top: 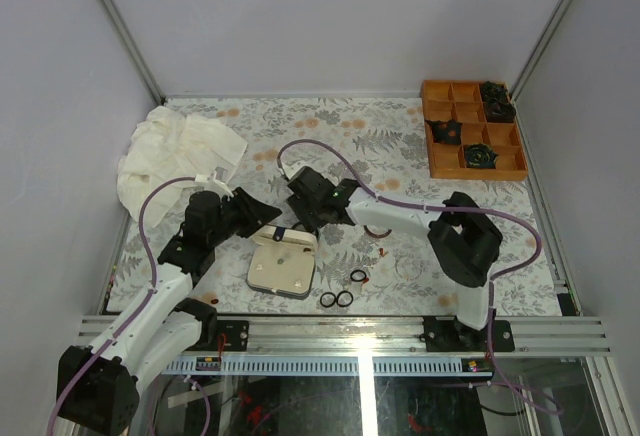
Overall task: Organize the mixed jewelry
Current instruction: Move the jewelry to the center of the board.
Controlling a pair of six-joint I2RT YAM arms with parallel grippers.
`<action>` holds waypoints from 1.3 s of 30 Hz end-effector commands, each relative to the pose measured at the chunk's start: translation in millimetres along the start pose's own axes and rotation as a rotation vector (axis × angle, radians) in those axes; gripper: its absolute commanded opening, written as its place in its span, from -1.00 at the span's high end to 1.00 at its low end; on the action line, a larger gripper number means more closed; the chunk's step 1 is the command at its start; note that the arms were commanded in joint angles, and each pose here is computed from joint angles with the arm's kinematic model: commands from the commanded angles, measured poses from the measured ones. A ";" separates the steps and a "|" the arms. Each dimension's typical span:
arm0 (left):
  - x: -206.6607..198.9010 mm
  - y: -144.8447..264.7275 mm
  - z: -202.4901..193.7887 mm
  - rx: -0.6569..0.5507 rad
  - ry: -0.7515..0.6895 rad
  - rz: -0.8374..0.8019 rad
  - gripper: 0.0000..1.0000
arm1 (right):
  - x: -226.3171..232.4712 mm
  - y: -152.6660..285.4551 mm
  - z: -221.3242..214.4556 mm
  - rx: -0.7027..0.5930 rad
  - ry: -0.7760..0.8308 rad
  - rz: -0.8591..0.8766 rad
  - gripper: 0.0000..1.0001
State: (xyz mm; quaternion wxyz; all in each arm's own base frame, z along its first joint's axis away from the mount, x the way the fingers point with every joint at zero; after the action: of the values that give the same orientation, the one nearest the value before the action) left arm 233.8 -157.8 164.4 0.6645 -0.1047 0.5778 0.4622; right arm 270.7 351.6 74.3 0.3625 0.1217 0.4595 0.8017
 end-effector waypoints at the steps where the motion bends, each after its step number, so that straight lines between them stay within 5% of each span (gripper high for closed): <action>1: -11.8 3.1 6.6 -0.024 -0.037 -0.022 0.42 | -23.9 36.4 17.2 -0.089 -0.065 -0.075 -0.16; 7: -11.5 3.3 5.9 -0.022 -0.036 -0.024 0.42 | -57.7 37.5 -36.3 0.025 -0.130 -0.136 0.08; 15: -11.1 4.9 6.4 -0.026 -0.039 -0.018 0.42 | -89.5 44.6 -102.5 0.144 -0.183 -0.237 0.06; 33: -11.3 4.4 8.2 -0.032 -0.043 -0.010 0.42 | -82.0 12.6 -111.5 0.187 -0.166 -0.137 0.09; 39: -12.1 4.1 8.4 -0.031 -0.044 -0.011 0.42 | -77.2 6.7 -111.0 0.194 -0.157 -0.106 0.78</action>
State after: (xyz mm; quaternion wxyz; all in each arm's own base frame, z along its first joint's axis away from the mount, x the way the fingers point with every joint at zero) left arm 232.7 -154.4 164.1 0.6617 -0.0988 0.5736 0.4727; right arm 258.5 215.0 29.5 0.4374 0.1894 0.5174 0.7107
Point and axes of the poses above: each gripper's point midway between its finger pads, its own y axis back along the fingers, its own x axis along the line the jaws close on, z = x × y, the point moved 2 cm from there along y, back along the fingers, and after that the axes turned 8 degrees about y, right-handed, at the moved point
